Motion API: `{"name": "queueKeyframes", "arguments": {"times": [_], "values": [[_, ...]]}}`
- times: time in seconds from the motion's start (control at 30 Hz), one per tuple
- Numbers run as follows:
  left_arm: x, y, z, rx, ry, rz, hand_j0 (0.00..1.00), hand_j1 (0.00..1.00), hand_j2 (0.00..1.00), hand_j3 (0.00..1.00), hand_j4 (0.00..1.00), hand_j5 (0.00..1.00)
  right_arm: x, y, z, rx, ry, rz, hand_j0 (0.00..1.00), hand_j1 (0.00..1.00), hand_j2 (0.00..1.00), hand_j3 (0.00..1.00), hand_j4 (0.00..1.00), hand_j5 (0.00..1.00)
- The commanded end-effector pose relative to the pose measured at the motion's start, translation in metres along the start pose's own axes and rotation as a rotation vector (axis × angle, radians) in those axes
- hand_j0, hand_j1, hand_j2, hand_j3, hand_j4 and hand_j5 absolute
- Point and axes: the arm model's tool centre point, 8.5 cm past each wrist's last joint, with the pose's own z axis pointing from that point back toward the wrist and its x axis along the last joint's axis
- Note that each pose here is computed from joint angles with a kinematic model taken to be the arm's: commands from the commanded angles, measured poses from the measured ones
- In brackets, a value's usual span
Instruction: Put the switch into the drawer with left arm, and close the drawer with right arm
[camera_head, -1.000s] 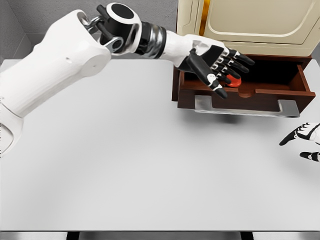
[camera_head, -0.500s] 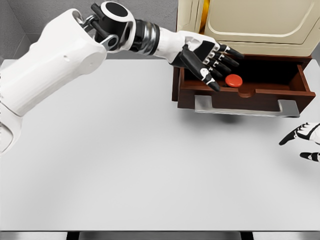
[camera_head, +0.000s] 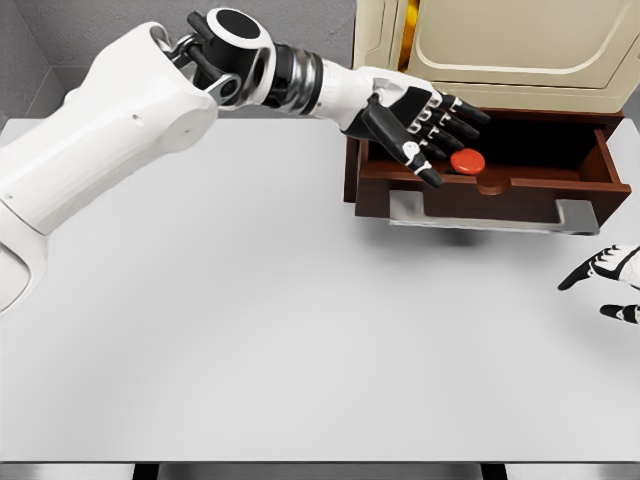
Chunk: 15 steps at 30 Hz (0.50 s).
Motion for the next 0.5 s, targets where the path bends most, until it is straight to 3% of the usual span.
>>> {"name": "queueKeyframes", "arguments": {"times": [0.0,0.47], "values": [[0.001,-0.002,0.0,-0.007,-0.005,0.002,1.0,1.0,1.0,1.0,1.0,1.0,0.0,-0.001,0.0,-0.004,-0.001,-0.005,0.67,0.67,0.67,0.67,0.67,0.67],[0.005,-0.014,-0.017,-0.044,-0.011,-0.019,1.0,1.0,1.0,1.0,1.0,1.0,0.0,0.0,0.0,-0.001,-0.002,-0.007,0.68,0.68,0.68,0.68,0.68,0.68]]}}
